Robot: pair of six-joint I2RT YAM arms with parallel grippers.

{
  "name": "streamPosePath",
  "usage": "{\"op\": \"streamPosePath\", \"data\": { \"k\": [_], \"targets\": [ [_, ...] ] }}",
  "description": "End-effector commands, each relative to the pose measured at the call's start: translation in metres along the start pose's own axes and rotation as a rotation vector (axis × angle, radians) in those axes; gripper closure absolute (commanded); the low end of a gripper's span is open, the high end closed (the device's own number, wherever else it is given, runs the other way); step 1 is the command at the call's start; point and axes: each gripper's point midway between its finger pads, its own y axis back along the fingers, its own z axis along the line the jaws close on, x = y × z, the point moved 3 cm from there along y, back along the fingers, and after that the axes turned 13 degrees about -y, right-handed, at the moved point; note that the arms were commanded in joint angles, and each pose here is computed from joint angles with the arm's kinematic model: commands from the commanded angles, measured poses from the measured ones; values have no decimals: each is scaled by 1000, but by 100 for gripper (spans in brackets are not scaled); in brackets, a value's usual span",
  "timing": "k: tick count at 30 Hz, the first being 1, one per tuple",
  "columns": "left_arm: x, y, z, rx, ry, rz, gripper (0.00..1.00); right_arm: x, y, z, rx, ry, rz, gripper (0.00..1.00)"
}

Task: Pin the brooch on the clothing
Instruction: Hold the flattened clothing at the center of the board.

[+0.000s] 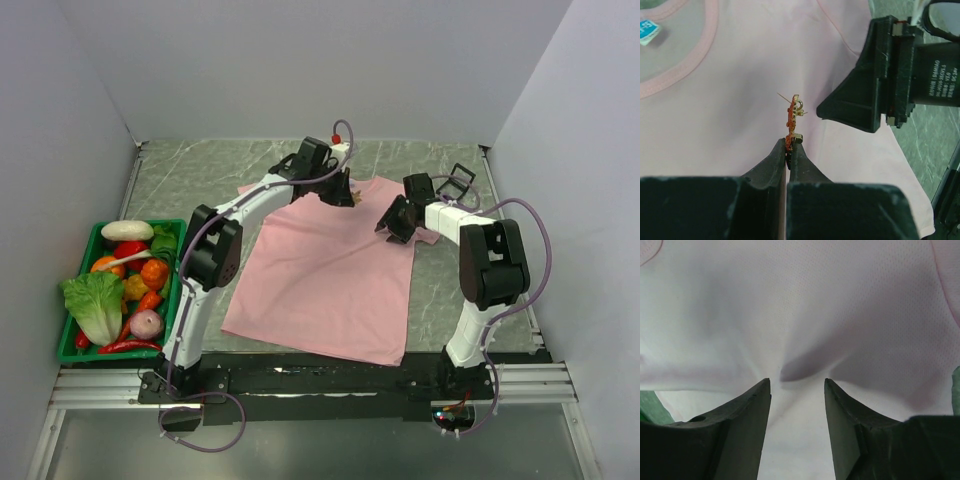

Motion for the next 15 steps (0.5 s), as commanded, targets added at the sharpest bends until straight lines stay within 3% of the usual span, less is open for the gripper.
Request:
{"op": "streamPosePath", "data": {
  "k": [1, 5, 9, 14, 15],
  "targets": [
    [-14, -9, -14, 69, -88, -34, 99, -14, 0, 19, -34, -21, -40, 46],
    [-6, -17, -21, 78, -119, -10, 99, -13, -5, 18, -23, -26, -35, 52],
    [-2, -22, -25, 81, -122, 5, 99, -12, -13, 12, 3, -29, -22, 65],
    [1, -26, -24, 73, -116, 7, 99, -12, -17, 8, 14, -31, -17, 68],
    [1, -28, -25, 72, -118, 8, 99, -10, -18, 7, 16, -31, -12, 74]
  ]
}}
